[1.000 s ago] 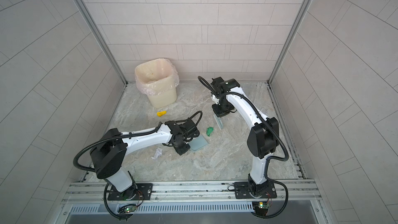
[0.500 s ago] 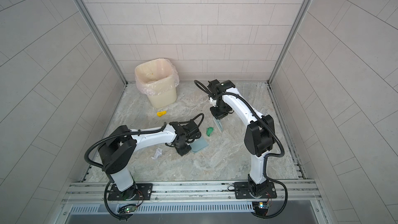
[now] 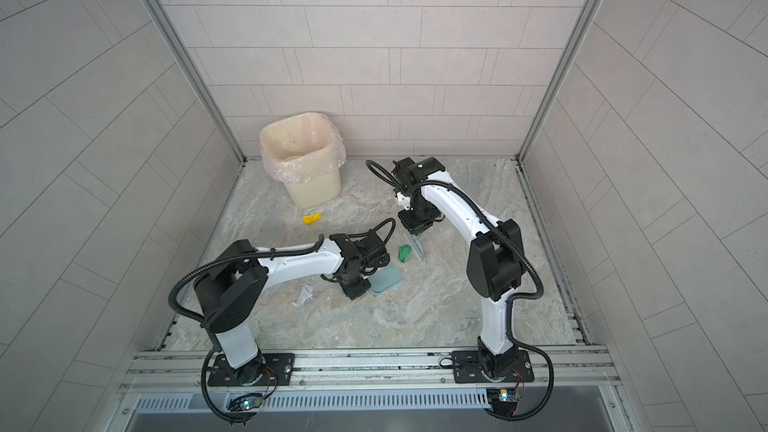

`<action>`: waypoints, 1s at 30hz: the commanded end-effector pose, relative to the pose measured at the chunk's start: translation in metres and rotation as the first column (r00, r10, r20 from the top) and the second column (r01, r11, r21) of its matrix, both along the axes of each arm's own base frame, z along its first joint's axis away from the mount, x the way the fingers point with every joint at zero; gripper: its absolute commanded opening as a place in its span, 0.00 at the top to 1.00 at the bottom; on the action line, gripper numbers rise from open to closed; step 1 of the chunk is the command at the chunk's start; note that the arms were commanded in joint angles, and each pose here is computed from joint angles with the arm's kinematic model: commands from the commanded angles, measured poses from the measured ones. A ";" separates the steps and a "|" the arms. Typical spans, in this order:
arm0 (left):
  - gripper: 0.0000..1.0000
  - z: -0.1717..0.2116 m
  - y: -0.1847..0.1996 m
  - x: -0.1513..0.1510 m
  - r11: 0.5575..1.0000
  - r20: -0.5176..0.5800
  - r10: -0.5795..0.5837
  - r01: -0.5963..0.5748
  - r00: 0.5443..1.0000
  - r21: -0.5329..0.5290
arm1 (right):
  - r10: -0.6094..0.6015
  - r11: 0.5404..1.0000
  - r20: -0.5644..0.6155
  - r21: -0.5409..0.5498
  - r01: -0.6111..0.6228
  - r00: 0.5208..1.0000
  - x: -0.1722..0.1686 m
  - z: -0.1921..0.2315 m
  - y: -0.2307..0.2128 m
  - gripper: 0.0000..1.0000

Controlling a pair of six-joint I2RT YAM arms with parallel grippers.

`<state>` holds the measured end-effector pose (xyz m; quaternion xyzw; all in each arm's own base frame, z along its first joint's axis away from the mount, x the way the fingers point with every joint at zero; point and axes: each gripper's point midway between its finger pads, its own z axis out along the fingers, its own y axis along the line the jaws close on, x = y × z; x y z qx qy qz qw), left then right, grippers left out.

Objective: Sweep away the paper scraps from the table
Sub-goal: 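Sweep the green crumpled scrap into the dustpan with the right brush, then lift the dustpan with the green scrap toward the bin while the right brush withdraws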

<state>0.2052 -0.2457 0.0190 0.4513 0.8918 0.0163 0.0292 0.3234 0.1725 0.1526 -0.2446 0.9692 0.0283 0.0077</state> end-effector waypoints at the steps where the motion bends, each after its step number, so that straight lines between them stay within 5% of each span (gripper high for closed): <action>1: 1.00 0.002 -0.002 0.002 1.000 0.003 -0.005 0.005 1.000 0.010 | 0.048 0.998 -0.042 0.050 -0.046 0.998 -0.018 0.009 0.015 1.00; 9: 1.00 0.001 -0.002 0.002 1.000 0.007 0.005 -0.005 1.000 0.004 | 0.124 0.969 -0.115 0.229 -0.096 0.986 -0.059 0.027 0.049 1.00; 17: 1.00 -0.001 -0.002 0.002 1.000 0.008 0.004 -0.004 1.000 0.004 | 0.054 0.995 -0.046 0.091 -0.049 0.998 -0.039 0.027 0.012 1.00; 30: 1.00 0.039 -0.001 0.016 0.997 0.140 0.042 -0.032 0.989 -0.072 | -0.080 0.992 0.046 0.097 0.075 0.996 -0.015 0.042 -0.026 1.00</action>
